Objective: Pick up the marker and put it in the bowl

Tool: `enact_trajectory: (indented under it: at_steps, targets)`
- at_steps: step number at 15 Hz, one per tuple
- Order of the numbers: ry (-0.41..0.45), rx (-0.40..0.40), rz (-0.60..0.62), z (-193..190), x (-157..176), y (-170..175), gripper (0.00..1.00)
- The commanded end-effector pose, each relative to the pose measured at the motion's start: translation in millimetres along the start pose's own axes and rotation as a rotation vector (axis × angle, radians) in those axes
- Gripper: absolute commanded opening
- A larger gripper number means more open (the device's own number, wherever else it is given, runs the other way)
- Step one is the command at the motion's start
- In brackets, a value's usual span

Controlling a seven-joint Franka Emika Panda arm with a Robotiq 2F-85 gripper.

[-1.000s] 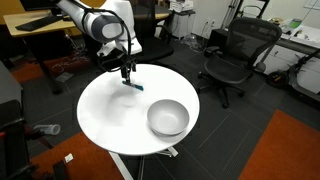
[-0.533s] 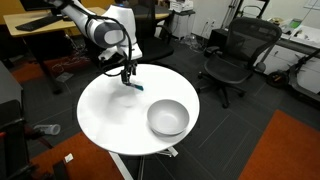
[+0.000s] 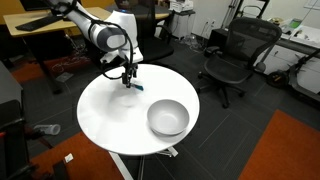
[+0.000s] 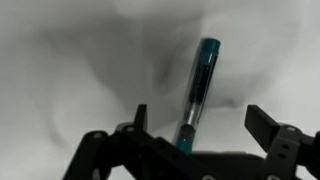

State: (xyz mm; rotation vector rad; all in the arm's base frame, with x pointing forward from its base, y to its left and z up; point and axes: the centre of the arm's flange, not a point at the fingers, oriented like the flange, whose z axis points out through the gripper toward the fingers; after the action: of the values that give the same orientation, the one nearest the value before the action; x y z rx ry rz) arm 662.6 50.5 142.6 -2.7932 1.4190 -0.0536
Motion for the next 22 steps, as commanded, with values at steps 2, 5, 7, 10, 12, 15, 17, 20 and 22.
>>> enact_trajectory:
  at_steps: [2, 5, 7, 10, 12, 15, 17, 20, 22]
  targets:
    - [-0.019, -0.017, 0.027, 5.9, 7.8, -10.0, 1.00]
    - [-0.016, -0.026, 0.022, 10.5, 9.1, -12.1, 0.65]
    - [-0.018, -0.026, 0.023, 12.8, 10.4, -12.8, 0.49]
    - [-0.019, -0.025, 0.025, 14.4, 12.0, -13.1, 0.27]
    - [-0.018, -0.021, 0.027, 12.8, 13.3, -13.2, 0.12]
    - [-0.018, -0.022, 0.018, 8.1, 13.0, -12.2, 0.03]
    - [-0.017, -0.033, -0.012, -2.1, 9.3, -9.2, 0.05]
    - [-0.024, -0.028, -0.043, -26.0, 5.9, -1.3, 0.05]
    - [-0.019, -0.026, -0.057, -46.2, 7.4, 2.6, 0.05]
